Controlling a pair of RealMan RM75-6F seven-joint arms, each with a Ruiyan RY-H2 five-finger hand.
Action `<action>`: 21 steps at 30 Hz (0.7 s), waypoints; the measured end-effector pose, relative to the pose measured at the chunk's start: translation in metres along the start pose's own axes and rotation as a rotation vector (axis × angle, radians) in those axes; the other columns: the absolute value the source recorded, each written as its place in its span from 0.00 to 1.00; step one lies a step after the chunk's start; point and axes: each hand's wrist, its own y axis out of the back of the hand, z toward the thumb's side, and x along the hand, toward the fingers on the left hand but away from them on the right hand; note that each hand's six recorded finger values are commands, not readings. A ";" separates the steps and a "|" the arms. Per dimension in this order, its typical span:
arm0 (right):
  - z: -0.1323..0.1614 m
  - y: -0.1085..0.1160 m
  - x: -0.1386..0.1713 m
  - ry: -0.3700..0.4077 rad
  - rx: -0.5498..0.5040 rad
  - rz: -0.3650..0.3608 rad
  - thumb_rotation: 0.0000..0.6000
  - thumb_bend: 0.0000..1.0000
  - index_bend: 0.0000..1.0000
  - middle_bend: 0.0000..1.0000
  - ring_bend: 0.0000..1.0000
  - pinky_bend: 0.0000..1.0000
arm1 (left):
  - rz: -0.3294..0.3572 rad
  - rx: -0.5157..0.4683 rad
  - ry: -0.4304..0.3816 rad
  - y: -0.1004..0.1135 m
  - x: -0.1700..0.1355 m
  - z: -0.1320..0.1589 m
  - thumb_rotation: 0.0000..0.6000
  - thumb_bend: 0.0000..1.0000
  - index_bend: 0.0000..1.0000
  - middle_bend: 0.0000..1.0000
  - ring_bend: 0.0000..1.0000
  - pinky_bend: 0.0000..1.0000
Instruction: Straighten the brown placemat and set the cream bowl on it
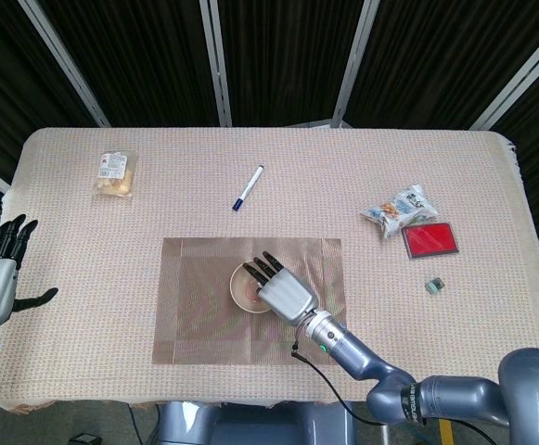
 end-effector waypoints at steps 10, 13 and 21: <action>0.003 -0.010 0.008 0.000 0.033 0.015 1.00 0.16 0.34 0.00 0.00 0.00 | 0.002 -0.004 -0.006 0.001 0.000 0.001 1.00 0.00 0.00 0.00 0.00 0.00; 0.003 -0.010 0.010 0.005 0.030 0.013 1.00 0.00 0.14 0.00 0.00 0.00 | 0.002 -0.002 -0.006 0.001 0.000 0.001 1.00 0.00 0.00 0.00 0.00 0.00; 0.000 -0.003 0.021 0.007 0.006 -0.017 1.00 0.00 0.10 0.00 0.00 0.00 | 0.004 0.000 -0.004 0.002 0.000 0.001 1.00 0.00 0.00 0.00 0.00 0.00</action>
